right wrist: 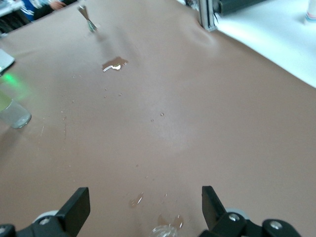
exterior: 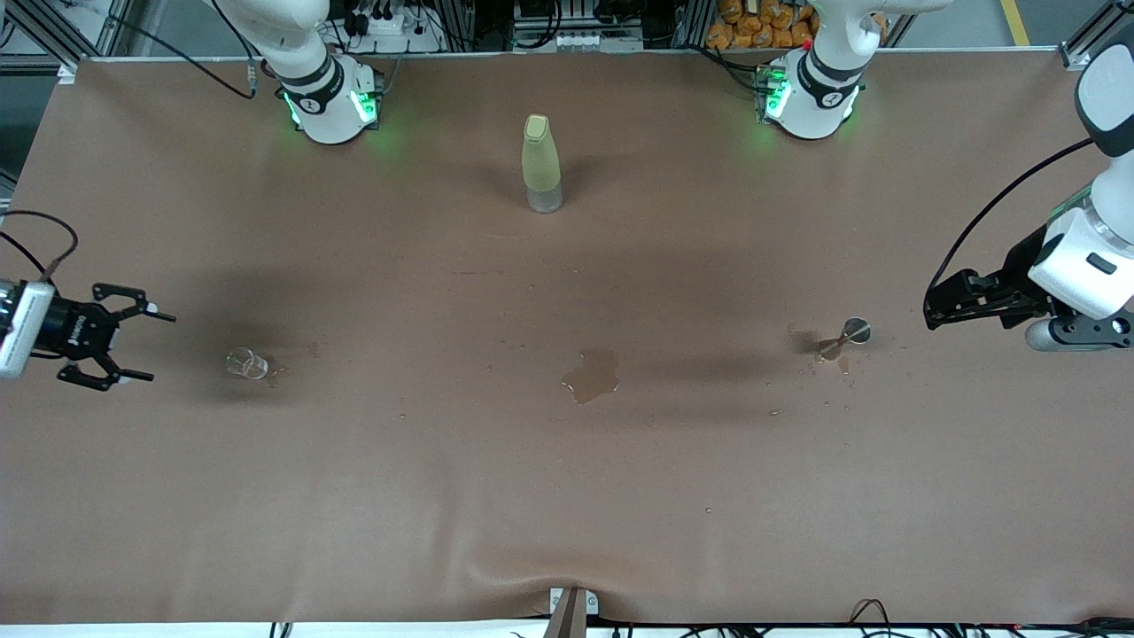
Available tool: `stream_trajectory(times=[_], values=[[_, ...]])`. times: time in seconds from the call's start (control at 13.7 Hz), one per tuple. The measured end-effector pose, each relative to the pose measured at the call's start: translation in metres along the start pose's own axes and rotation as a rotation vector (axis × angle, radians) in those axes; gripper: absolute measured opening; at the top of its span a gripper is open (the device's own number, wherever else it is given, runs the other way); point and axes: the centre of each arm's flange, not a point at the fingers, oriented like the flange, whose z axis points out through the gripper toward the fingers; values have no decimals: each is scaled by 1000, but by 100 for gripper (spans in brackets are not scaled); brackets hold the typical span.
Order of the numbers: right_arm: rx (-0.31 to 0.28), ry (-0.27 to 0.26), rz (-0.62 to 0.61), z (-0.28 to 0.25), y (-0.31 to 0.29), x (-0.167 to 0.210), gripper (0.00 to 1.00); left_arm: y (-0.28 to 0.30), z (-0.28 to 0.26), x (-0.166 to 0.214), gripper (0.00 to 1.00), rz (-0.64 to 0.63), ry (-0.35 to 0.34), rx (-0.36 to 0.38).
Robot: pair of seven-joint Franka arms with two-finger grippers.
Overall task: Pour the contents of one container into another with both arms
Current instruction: 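Grasp the glass cup with the right gripper while the left gripper approaches the jigger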
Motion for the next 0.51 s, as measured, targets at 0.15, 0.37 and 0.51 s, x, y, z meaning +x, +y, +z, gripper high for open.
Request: stream_trajectory(times=[0.15, 0.37, 0.51], values=[[24, 93, -44, 21, 8, -40, 100, -6, 1, 0, 100, 102, -2, -6], [80, 198, -80, 48, 7, -85, 100, -21, 5, 1, 100, 267, -5, -42], [100, 235, -121, 56, 5, -102, 100, -43, 8, 2, 100, 363, 12, -113]])
